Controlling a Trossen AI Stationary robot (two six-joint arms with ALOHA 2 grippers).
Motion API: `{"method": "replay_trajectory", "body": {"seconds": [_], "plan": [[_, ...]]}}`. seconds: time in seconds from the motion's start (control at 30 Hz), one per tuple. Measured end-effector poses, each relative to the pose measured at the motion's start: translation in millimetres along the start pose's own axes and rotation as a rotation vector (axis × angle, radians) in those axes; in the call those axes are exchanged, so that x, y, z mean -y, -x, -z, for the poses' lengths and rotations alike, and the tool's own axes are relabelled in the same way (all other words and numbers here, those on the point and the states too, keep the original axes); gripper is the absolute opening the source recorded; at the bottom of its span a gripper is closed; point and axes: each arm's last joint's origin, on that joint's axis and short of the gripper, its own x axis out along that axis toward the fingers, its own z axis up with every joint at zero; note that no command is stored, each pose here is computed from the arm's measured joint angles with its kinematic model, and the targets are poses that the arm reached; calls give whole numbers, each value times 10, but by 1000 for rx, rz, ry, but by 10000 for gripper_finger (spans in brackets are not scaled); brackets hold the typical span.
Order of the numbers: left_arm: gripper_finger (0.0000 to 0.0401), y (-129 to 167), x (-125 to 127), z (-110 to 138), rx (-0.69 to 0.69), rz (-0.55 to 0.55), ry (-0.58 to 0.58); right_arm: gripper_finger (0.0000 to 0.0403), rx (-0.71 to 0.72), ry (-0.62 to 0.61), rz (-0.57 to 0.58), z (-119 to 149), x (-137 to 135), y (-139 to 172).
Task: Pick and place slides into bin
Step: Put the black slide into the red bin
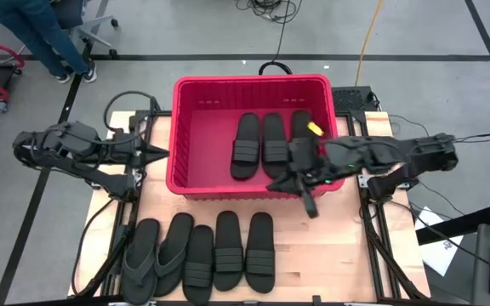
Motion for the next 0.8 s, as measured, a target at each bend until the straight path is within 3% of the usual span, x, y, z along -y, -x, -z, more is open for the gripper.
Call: {"method": "replay_trajectory", "body": {"seconds": [0.23,0.37,0.5,0.67,0.8], "plan": [[10,-377,223,-146,56,187,113,1,24,96,5,189,-146,328],[2,-632,384,-278,153,232,152,1,28,119,-13,359,-112,525],[2,-862,537,-394,217,278,261,1,58,90,-110,558,-62,656],[1,-1278,745,-358,134,278,380,1,81,-14,-180,884,27,723],[1,-1681,919,-276,45,264,389,2,75,-92,-229,1134,92,711]]}}
